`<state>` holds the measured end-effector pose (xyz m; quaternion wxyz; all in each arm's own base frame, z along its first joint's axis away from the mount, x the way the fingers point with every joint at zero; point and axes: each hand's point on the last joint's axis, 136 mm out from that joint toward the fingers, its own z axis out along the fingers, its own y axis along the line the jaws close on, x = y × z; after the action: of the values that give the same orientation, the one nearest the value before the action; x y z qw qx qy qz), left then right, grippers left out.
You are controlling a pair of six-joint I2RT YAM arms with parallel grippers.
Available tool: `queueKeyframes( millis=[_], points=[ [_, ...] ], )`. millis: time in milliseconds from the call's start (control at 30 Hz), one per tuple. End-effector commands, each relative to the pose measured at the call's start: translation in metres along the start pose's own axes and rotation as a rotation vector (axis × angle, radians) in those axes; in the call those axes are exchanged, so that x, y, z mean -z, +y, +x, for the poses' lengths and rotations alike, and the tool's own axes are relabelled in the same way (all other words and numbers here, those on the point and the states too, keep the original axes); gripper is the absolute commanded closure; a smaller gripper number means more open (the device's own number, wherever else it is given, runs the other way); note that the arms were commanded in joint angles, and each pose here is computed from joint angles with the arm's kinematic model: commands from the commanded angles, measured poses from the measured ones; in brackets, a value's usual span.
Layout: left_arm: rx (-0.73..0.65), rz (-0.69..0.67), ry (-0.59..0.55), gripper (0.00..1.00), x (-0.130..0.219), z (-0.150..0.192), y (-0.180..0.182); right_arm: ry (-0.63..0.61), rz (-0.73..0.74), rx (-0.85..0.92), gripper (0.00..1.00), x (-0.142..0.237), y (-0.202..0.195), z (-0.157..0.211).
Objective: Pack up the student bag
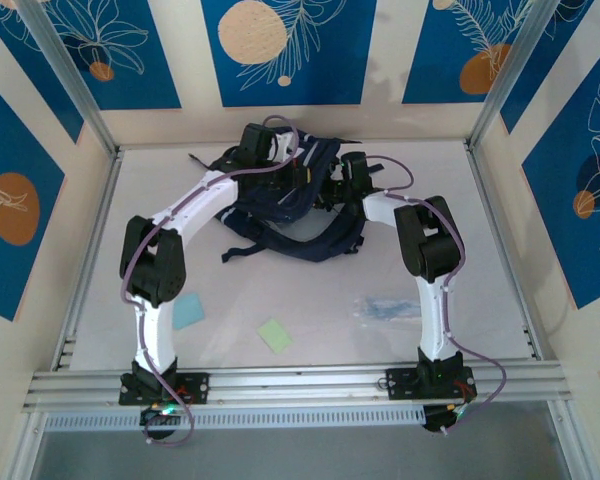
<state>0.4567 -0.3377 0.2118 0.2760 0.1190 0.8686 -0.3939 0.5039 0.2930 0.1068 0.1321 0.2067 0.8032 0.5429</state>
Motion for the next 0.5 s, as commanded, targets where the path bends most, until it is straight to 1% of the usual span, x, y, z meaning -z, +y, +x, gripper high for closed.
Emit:
queueKeyframes(
  millis=[0,67,133,167,233,367,467],
  points=[
    [-0.093,0.118,-0.107,1.00,0.033,-0.032,-0.044,0.079,-0.100,0.058,0.55,-0.005,0.042,0.018],
    [-0.091,0.111,-0.111,1.00,0.034,-0.033,-0.042,0.103,-0.085,0.049,0.52,-0.012,0.037,0.022],
    [-0.089,0.099,-0.119,1.00,0.036,-0.034,-0.038,0.089,-0.048,0.054,0.45,-0.008,0.028,0.020],
    [-0.087,0.096,-0.126,1.00,0.038,-0.035,-0.037,0.077,-0.032,0.060,0.44,-0.003,0.025,0.018],
    [-0.076,0.092,-0.138,1.00,0.040,-0.037,-0.032,0.063,-0.005,0.077,0.40,0.008,0.020,0.015],
    [-0.051,0.094,-0.153,1.00,0.042,-0.040,-0.026,0.072,0.069,0.111,0.35,0.036,0.010,0.017],
    [-0.052,0.089,-0.161,1.00,0.045,-0.041,-0.024,0.082,0.191,0.169,0.30,0.063,0.001,0.027]
  ],
)
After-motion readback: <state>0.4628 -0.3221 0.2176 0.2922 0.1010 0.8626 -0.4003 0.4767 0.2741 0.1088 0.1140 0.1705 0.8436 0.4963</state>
